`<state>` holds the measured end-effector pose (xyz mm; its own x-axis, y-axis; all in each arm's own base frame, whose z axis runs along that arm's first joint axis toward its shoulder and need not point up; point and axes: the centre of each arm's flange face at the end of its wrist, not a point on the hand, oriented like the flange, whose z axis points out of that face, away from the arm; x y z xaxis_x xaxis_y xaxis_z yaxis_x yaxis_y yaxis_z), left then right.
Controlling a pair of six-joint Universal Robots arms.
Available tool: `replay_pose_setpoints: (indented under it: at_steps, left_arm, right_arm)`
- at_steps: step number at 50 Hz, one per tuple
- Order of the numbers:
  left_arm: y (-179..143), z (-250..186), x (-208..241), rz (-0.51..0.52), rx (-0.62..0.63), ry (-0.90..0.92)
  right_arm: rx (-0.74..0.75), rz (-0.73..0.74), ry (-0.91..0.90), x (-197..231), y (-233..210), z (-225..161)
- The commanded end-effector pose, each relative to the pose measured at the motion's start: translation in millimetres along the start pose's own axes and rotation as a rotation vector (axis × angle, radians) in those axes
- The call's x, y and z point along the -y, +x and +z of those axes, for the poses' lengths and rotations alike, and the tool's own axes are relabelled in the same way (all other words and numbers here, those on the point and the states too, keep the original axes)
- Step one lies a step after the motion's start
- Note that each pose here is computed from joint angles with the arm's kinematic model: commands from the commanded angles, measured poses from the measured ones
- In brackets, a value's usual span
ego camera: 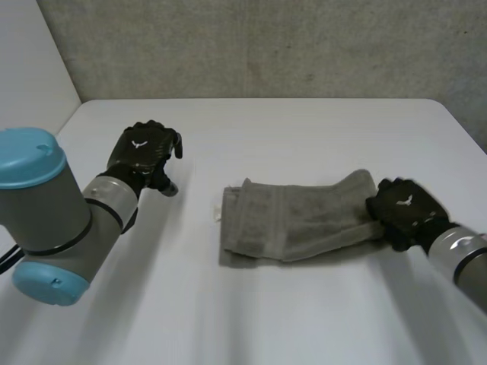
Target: Fold the towel.
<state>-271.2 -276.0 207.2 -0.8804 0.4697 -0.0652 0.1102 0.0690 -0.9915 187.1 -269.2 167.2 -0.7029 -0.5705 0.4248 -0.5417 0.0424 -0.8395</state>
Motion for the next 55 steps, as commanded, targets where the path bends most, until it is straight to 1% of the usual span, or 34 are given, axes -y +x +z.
replay_pose_setpoints:
  at_steps: [1, 3, 4, 6, 7, 8, 9, 11, 12, 14, 15, 16, 17, 19, 22, 28, 30, 31, 33, 39, 41, 42, 44, 45, 46, 47, 49, 50, 52, 55]
  left_arm:
    - [-0.4, -4.8, 1.8, -0.005, -0.01, 0.003]
    - [-0.4, -5.5, 1.1, -0.006, -0.009, 0.002]
    - [-0.4, -5.5, 1.1, -0.006, -0.009, 0.002]
    - [-1.0, -5.5, 1.8, -0.006, -0.002, 0.004]
    - [-1.0, -5.5, 1.8, -0.006, -0.002, 0.004]
    - [-1.1, -5.5, 2.4, -0.006, -0.002, 0.007]
    - [-1.1, -5.5, 2.4, -0.006, -0.002, 0.007]
    - [-3.2, -6.1, 6.1, -0.007, 0.006, 0.017]
    - [-3.2, -6.1, 6.1, -0.007, 0.006, 0.018]
    - [-8.2, -6.1, 9.8, -0.014, 0.022, 0.029]
    - [-8.2, -6.1, 9.8, -0.014, 0.022, 0.029]
    - [-9.3, -6.6, 10.8, -0.023, 0.025, 0.03]
    - [-9.3, -6.6, 10.8, -0.023, 0.025, 0.03]
    - [-10.8, -8.0, 11.1, -0.043, 0.03, 0.03]
    - [-13.7, -8.8, 11.4, -0.055, 0.036, 0.032]
    - [-15.1, -8.7, 11.4, -0.057, 0.037, 0.032]
    - [-16.0, -7.1, 13.8, -0.056, 0.039, 0.041]
    - [-16.0, -7.0, 13.8, -0.056, 0.039, 0.041]
    - [-16.2, -5.4, 15.7, -0.055, 0.038, 0.049]
    - [-16.5, 0.1, 24.1, -0.051, 0.039, 0.091]
    - [-12.0, 1.3, 30.7, -0.051, 0.024, 0.115]
    - [-12.0, 1.3, 30.7, -0.051, 0.024, 0.115]
    - [-8.3, 2.8, 35.4, -0.049, 0.016, 0.13]
    - [-8.3, 2.8, 35.4, -0.049, 0.016, 0.131]
    - [-2.6, 4.1, 34.0, -0.05, 0.0, 0.128]
    - [-2.6, 4.1, 34.0, -0.05, 0.0, 0.128]
    - [15.1, 6.2, 29.2, -0.058, -0.045, 0.118]
    - [15.2, 6.2, 29.1, -0.058, -0.045, 0.117]
    - [27.2, 9.9, 21.4, -0.06, -0.075, 0.095]
    - [32.1, 11.5, 17.7, -0.06, -0.087, 0.086]
  right_arm:
    - [0.042, -0.084, 0.152, 44.8, -6.9, -0.2]
    - [0.111, -0.133, 0.251, 72.2, -33.2, -0.5]
    - [0.111, -0.133, 0.251, 72.3, -33.3, -0.5]
    - [0.181, -0.184, 0.33, 91.2, -63.7, 7.1]
    - [0.182, -0.184, 0.33, 91.3, -63.9, 7.1]
    - [0.227, -0.202, 0.37, 101.5, -85.3, 10.5]
    - [0.228, -0.203, 0.371, 101.6, -85.5, 10.5]
    - [0.325, -0.228, 0.42, 110.5, -126.4, 14.6]
    - [0.326, -0.228, 0.42, 110.5, -126.6, 14.6]
    - [0.408, -0.241, 0.427, 107.0, -160.9, 19.6]
    - [0.409, -0.241, 0.427, 106.9, -161.1, 19.7]
    - [0.445, -0.245, 0.418, 101.3, -176.1, 22.6]
    - [0.445, -0.245, 0.418, 101.2, -176.3, 22.6]
    - [0.518, -0.255, 0.401, 89.0, -205.9, 23.1]
    - [0.535, -0.257, 0.371, 78.0, -216.5, 26.4]
    - [0.494, -0.252, 0.347, 77.7, -211.3, 27.2]
    - [0.433, -0.239, 0.339, 84.7, -195.1, 24.9]
    - [0.433, -0.239, 0.339, 84.7, -195.0, 24.8]
    - [0.369, -0.227, 0.308, 84.5, -175.4, 21.6]
    - [0.298, -0.206, 0.288, 89.0, -152.9, 6.2]
    - [0.272, -0.162, 0.275, 89.2, -139.5, -5.5]
    - [0.271, -0.162, 0.275, 89.1, -139.4, -5.5]
    - [0.238, -0.081, 0.261, 89.5, -121.4, -14.2]
    - [0.238, -0.081, 0.261, 89.5, -121.4, -14.3]
    - [0.222, -0.03, 0.251, 89.1, -113.0, -16.3]
    - [0.222, -0.029, 0.251, 89.1, -112.9, -16.3]
    - [0.198, 0.078, 0.218, 86.3, -98.4, -16.6]
    - [0.198, 0.078, 0.217, 86.2, -98.3, -16.6]
    - [0.189, 0.167, 0.172, 81.3, -88.4, -14.6]
    - [0.184, 0.202, 0.147, 78.9, -84.5, -13.7]
